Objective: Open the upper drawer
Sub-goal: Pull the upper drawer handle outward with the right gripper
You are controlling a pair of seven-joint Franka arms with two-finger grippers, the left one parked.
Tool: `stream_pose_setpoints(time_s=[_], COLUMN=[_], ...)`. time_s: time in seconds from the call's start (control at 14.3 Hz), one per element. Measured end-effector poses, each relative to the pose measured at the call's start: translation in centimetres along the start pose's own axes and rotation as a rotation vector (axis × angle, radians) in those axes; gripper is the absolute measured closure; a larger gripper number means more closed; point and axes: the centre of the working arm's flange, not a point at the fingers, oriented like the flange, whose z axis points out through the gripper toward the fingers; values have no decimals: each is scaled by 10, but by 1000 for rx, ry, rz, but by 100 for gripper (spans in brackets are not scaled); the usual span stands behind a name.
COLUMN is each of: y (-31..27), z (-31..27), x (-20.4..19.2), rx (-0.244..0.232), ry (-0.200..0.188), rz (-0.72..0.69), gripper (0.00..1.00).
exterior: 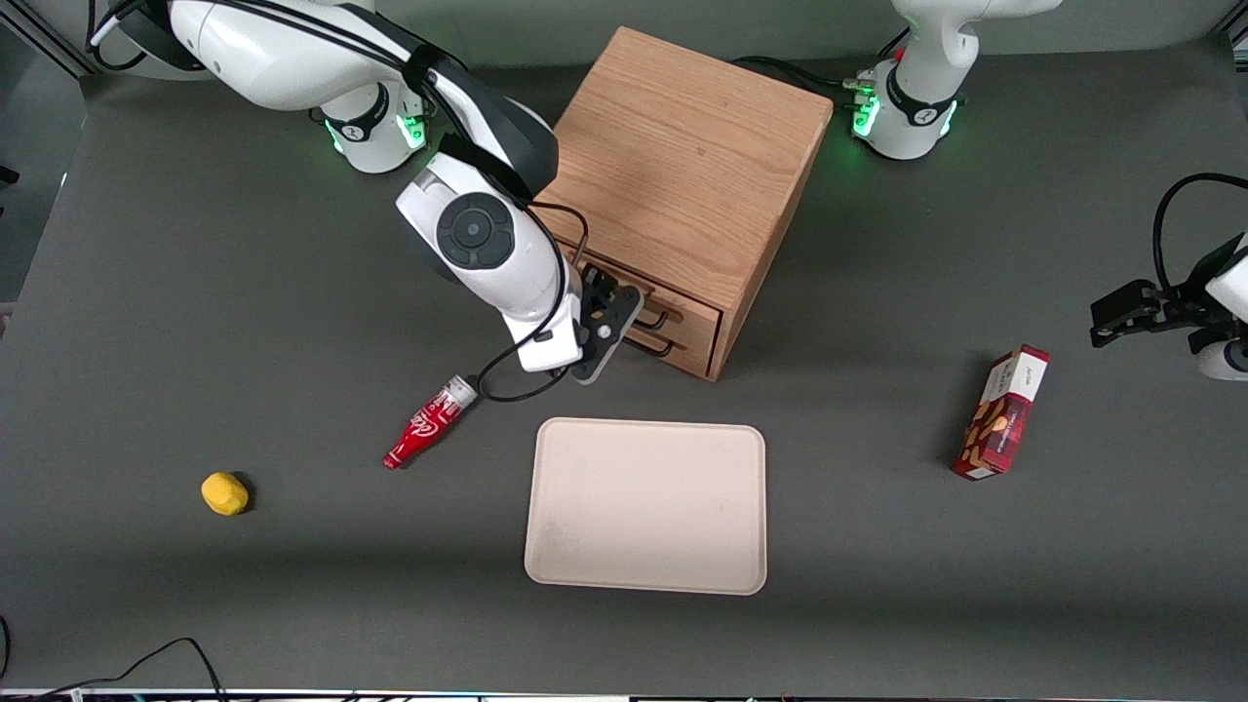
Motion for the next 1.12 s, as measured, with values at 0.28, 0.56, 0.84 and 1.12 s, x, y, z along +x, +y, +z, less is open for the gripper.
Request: stream_pose_setpoints(time_s=[0.28,0.56,0.84,1.12], y=[44,101,141,178], z=[-14,-36,-43,-48], x=[-5,-12,-20,-34], rx=[-50,-127,-167,-152], ry=[31,108,173,225], rz=[18,57,86,167], gripper=[0,0,0,0])
